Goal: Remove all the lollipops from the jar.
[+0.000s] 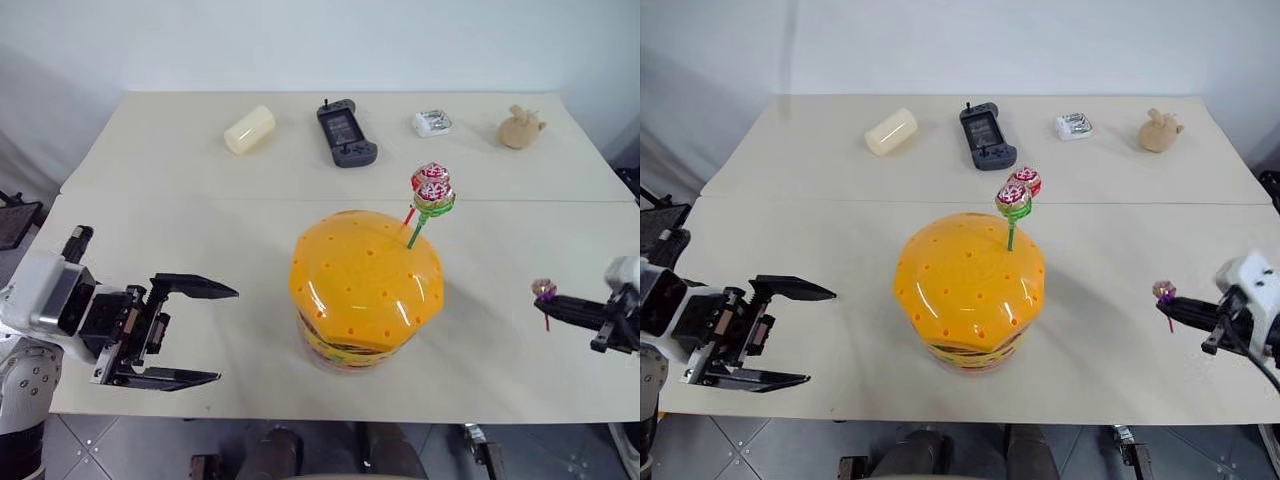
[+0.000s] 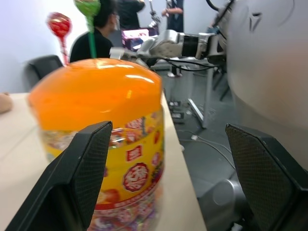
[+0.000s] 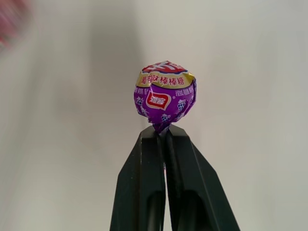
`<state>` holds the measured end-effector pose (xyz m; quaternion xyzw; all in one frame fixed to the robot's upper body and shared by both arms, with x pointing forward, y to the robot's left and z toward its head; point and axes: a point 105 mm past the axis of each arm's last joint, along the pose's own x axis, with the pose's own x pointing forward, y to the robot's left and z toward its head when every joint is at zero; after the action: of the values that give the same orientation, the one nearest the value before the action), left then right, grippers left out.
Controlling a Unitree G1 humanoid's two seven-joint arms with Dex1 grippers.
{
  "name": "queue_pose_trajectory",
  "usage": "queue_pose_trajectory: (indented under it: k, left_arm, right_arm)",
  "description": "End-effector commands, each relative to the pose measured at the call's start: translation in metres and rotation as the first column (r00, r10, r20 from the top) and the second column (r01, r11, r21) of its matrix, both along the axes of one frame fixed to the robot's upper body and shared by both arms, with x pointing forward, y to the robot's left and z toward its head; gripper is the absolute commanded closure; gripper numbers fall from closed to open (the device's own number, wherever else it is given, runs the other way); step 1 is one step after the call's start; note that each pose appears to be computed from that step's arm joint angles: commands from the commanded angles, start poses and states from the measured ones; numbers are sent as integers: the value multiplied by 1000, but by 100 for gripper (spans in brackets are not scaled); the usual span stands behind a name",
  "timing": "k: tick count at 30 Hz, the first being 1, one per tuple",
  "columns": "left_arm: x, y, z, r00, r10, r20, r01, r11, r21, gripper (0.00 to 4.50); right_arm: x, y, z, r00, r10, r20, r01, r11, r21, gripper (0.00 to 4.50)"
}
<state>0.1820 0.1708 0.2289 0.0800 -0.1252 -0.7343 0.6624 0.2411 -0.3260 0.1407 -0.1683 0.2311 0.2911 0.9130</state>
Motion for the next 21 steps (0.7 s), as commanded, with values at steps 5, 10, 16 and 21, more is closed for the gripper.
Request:
queue_pose_trajectory:
  k: [5, 10, 16, 21]
  left_arm:
    - [-2, -2, 10, 1000, 11, 21, -10, 1000, -7, 50]
    - [22, 9, 42, 995, 97, 8, -96, 989, -114, 50]
    - [67, 33, 95, 978, 200, -59, -209, 942, -262, 50]
    - [80, 44, 118, 975, 161, -151, -200, 936, -290, 50]
  right_arm:
    - [-4, 2, -6, 1000, 28, -7, -28, 998, 59, 346]
    - [0, 19, 29, 980, 125, 155, -146, 981, 129, 175]
    - [-2, 87, 97, 832, 325, 449, -469, 844, 258, 112]
    - [-19, 159, 128, 692, 511, 510, -692, 670, 268, 112]
